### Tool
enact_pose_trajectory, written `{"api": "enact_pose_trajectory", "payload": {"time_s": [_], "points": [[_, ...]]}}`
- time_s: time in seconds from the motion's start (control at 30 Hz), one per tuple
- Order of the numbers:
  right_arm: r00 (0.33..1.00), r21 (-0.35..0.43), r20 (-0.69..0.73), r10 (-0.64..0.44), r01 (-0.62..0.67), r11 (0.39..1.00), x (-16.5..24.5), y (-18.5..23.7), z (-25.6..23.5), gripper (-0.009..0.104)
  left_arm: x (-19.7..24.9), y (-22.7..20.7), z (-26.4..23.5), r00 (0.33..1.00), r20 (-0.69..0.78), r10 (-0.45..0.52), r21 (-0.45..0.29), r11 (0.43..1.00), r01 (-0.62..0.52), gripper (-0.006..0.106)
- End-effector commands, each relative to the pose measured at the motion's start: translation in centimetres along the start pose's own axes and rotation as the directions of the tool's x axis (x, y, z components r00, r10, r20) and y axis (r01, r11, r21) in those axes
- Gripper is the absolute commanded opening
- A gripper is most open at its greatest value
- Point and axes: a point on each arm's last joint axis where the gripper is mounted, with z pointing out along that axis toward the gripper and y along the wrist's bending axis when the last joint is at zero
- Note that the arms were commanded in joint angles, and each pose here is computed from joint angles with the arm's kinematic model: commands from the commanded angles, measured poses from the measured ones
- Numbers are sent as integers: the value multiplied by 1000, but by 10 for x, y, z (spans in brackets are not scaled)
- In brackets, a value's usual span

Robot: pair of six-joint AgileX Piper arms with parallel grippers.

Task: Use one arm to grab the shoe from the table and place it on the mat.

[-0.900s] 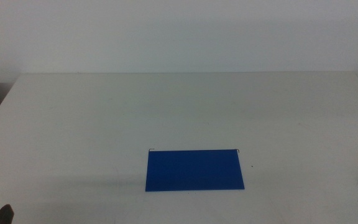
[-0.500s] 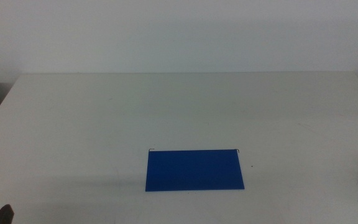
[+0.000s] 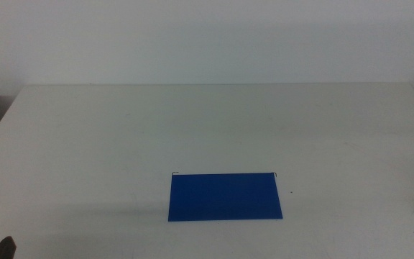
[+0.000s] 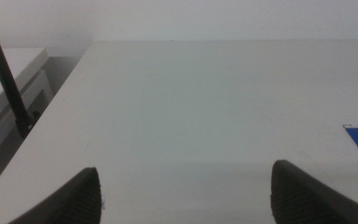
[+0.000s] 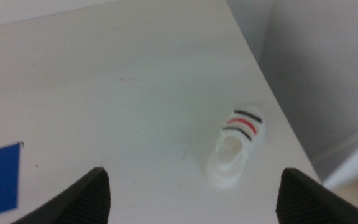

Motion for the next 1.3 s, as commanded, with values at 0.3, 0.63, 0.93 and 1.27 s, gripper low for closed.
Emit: {"api": "enact_pose_trajectory", "payload": {"time_s": [0.3,0.63,0.93,1.27], "points": [[951,229,-161,265,-225,947,-70,6,5,73,-5,0,0,996,83,-12,0,1000,12,94],[879,311,-315,359,-262,914,-97,15,62,73,-5,0,0,996,83,-12,0,1000,12,94],[801,468,-356,481,-293,834,-98,-17,109,73,-5,0,0,996,83,-12,0,1000,12,94],[763,493,-464,450,-200,847,-89,-27,151,73,-5,0,0,996,83,-12,0,1000,12,94]]}}
